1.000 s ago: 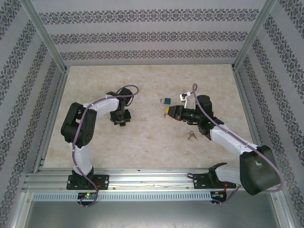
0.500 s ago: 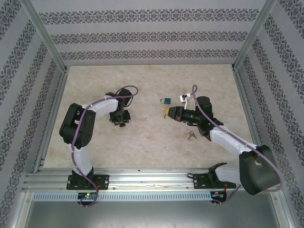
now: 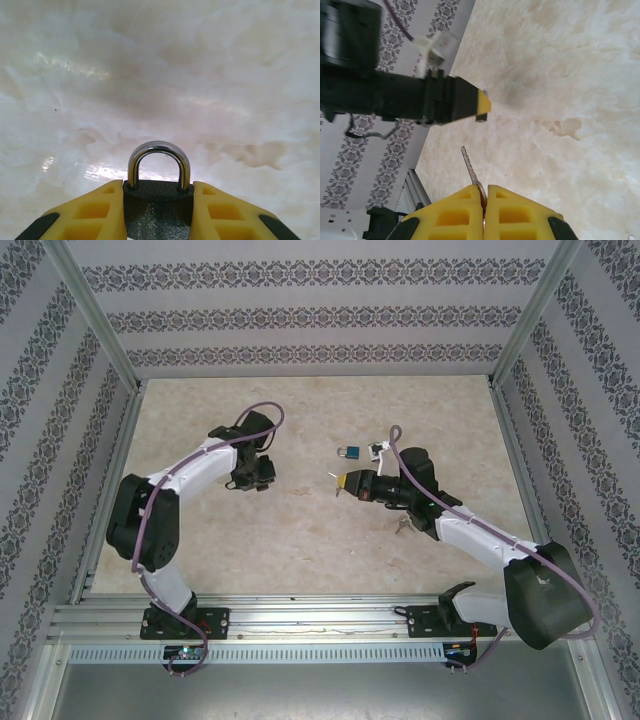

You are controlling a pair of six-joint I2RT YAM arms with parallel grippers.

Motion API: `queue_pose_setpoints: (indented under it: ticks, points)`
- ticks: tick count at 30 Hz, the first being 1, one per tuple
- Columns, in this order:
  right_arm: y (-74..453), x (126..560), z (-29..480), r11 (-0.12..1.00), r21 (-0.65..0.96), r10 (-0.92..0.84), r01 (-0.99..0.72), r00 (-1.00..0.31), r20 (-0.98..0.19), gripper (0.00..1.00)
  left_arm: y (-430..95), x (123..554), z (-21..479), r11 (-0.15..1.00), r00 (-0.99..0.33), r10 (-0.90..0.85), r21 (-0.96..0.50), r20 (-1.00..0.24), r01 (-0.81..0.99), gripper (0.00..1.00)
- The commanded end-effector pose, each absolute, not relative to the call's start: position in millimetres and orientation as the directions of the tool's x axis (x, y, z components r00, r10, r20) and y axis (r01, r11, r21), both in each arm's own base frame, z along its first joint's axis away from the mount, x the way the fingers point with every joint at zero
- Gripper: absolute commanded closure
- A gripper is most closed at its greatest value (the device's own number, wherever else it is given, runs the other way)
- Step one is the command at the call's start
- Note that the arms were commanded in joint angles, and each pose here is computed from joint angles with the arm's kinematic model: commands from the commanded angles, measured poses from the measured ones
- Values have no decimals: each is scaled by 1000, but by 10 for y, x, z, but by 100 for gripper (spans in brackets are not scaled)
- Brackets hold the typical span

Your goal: Unlock with the key

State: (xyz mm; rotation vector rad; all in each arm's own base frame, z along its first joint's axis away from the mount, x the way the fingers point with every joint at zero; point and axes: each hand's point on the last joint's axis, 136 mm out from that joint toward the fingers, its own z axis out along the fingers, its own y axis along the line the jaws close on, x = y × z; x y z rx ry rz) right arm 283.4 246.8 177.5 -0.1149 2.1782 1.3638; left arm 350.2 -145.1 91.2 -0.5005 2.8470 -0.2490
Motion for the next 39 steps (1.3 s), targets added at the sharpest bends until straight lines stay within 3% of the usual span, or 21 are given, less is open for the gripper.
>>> queue_pose_setpoints:
  ticks: [1,5,15,23,32,39]
  points:
    - [2496,2991,1954,532,736,238,-419,-760,-604,100,-1562,3617,1365,878,-859,-437,-334,-268,-342,72]
    - [2514,3048,2027,574,692,259,-437,-705,-660,100,-1638,3699,1656,825,-812,-505,-439,-292,-355,73]
    - [2706,3115,2146,605,638,282,-477,-621,-731,100,-1924,3811,2100,625,-721,-658,-692,-218,-361,74]
    - [2917,3150,2146,610,616,305,-498,-570,-763,100,-1985,3782,2126,592,-702,-685,-709,-193,-383,74]
    - [3096,3358,1920,514,763,454,-392,-630,-630,100,-1938,3752,1925,587,-673,-722,-656,-159,-475,74]
    - [3361,3342,1779,434,810,460,-394,-676,-576,100,-1948,3762,1779,584,-671,-729,-632,-134,-509,74]
